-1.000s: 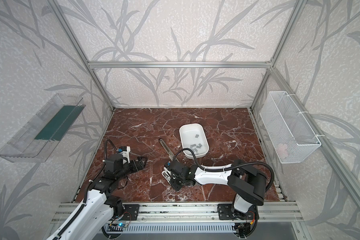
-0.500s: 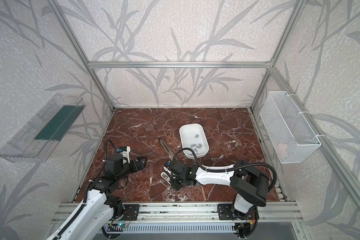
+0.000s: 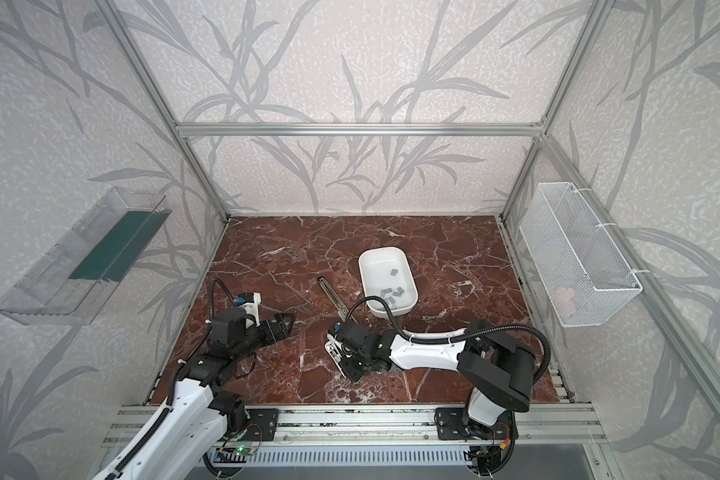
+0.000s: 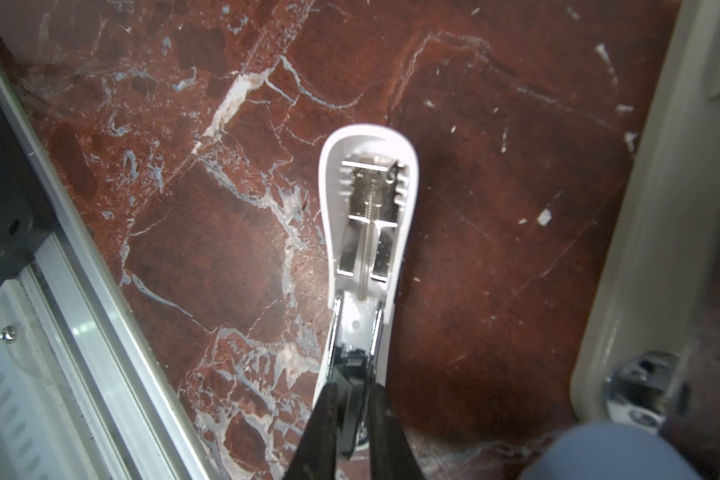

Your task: Load the staples into the stapler

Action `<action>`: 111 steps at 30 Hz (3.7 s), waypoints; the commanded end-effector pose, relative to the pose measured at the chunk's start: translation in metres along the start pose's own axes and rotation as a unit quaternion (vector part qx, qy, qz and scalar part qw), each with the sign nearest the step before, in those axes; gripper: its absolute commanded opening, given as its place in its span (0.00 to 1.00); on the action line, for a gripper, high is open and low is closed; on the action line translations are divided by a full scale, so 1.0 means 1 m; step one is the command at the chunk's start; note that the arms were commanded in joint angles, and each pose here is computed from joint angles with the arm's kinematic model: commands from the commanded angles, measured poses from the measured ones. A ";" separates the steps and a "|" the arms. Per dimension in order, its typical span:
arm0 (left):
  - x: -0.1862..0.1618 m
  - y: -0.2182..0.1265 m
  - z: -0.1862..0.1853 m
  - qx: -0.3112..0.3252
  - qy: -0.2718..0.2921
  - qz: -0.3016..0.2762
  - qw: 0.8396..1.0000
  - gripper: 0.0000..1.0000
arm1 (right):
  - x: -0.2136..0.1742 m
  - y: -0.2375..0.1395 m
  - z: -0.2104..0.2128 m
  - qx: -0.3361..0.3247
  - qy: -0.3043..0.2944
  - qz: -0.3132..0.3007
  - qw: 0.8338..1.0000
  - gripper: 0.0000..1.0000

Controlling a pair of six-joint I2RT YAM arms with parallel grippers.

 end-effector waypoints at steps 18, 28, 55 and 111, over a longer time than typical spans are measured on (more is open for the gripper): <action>0.004 -0.001 -0.001 0.002 0.005 -0.008 1.000 0.99 | 0.027 -0.023 0.011 0.032 0.007 -0.039 0.999 0.07; 0.005 -0.006 -0.027 -0.044 0.006 0.003 0.999 0.93 | 0.027 -0.036 0.000 0.003 -0.020 -0.055 0.998 0.32; -0.070 0.013 -0.064 -0.137 0.026 0.044 0.989 0.93 | -0.005 0.012 -0.001 -0.050 -0.049 -0.044 0.997 0.32; 0.003 0.014 -0.056 0.434 0.293 0.257 0.812 0.00 | -0.015 -0.093 -0.025 -0.014 0.028 -0.262 0.964 0.46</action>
Point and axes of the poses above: each gripper's point midway between its finger pads, its own y axis out along the fingers, its own z axis along the line the jaws close on, x = y × z, the point moved 2 cm from there along -y, back along the fingers, and after that the axes turned 3 degrees about y, right-handed, at the moved point
